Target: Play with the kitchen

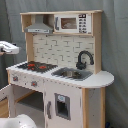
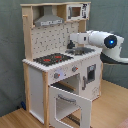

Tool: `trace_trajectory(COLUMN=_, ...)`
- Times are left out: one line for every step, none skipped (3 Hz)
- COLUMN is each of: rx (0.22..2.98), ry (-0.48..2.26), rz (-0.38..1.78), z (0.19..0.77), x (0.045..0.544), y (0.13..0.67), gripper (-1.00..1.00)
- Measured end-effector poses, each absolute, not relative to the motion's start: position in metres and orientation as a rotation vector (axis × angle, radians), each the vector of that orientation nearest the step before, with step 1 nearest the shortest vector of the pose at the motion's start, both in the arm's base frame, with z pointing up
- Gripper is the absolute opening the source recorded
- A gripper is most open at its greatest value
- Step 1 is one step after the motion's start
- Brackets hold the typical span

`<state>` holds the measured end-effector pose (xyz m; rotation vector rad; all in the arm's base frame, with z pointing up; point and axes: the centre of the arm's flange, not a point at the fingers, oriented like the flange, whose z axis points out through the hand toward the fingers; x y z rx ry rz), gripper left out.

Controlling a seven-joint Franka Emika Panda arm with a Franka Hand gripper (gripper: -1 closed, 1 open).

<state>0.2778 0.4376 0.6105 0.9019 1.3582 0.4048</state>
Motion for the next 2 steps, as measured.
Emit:
trace_trajectory(rx=0.841, ry=1.365, rz=0.453, z=0.6118, x=0.2883, y=0.4395, gripper=1.0)
trace_trajectory(rx=0.786, ry=1.374, rz=0.492, z=0.6106, x=0.2982, y=0.4397, gripper=1.0)
